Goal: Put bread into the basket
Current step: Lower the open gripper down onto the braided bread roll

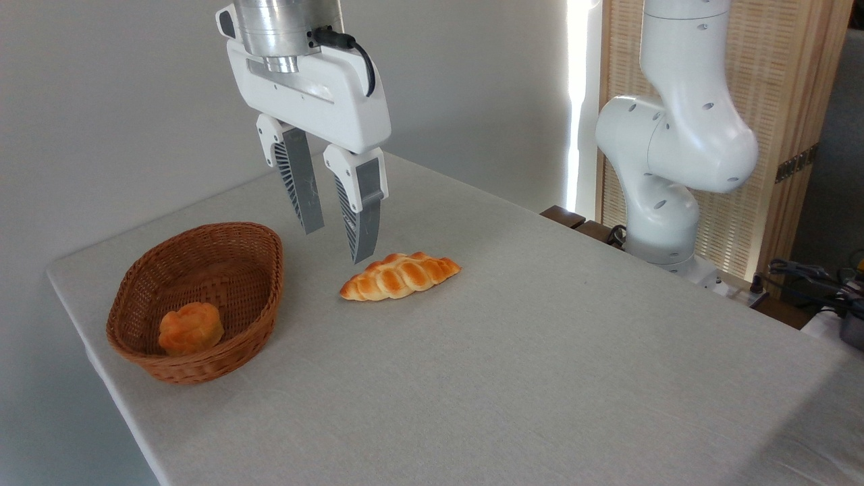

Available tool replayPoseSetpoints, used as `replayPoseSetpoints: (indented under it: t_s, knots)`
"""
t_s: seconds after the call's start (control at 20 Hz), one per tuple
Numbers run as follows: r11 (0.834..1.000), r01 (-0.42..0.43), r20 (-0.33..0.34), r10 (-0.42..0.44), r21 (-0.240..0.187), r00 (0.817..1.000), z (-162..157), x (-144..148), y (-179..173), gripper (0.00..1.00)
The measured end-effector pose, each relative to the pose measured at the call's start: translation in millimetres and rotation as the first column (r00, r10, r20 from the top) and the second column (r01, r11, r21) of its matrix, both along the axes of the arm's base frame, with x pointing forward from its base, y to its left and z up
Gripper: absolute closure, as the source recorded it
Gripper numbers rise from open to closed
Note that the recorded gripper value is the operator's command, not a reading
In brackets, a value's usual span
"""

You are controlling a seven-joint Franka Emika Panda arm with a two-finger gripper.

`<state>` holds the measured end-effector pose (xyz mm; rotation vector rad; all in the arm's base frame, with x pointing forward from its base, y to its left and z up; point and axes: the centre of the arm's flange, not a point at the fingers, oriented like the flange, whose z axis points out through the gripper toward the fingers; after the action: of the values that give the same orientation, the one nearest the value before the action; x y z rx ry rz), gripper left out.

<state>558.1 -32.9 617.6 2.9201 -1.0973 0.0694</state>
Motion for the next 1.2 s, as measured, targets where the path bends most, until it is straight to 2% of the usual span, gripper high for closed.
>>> replayPoseSetpoints:
  t_s: [0.55, 0.75, 0.9, 1.05, 1.2]
  knots:
    - [1.000, 0.007, -0.002, -0.007, 0.000, 1.000, -1, 0, -1, 0.00]
    - [0.993, 0.118, -0.014, -0.118, 0.002, 0.993, -8, -3, -13, 0.00]
    - [0.968, 0.250, -0.037, -0.250, -0.002, 0.967, -19, -16, -35, 0.00]
    - [0.928, 0.371, -0.044, -0.371, -0.003, 0.927, -37, -40, -70, 0.00]
    - [0.884, 0.467, -0.061, -0.467, -0.003, 0.882, -74, -70, -116, 0.00]
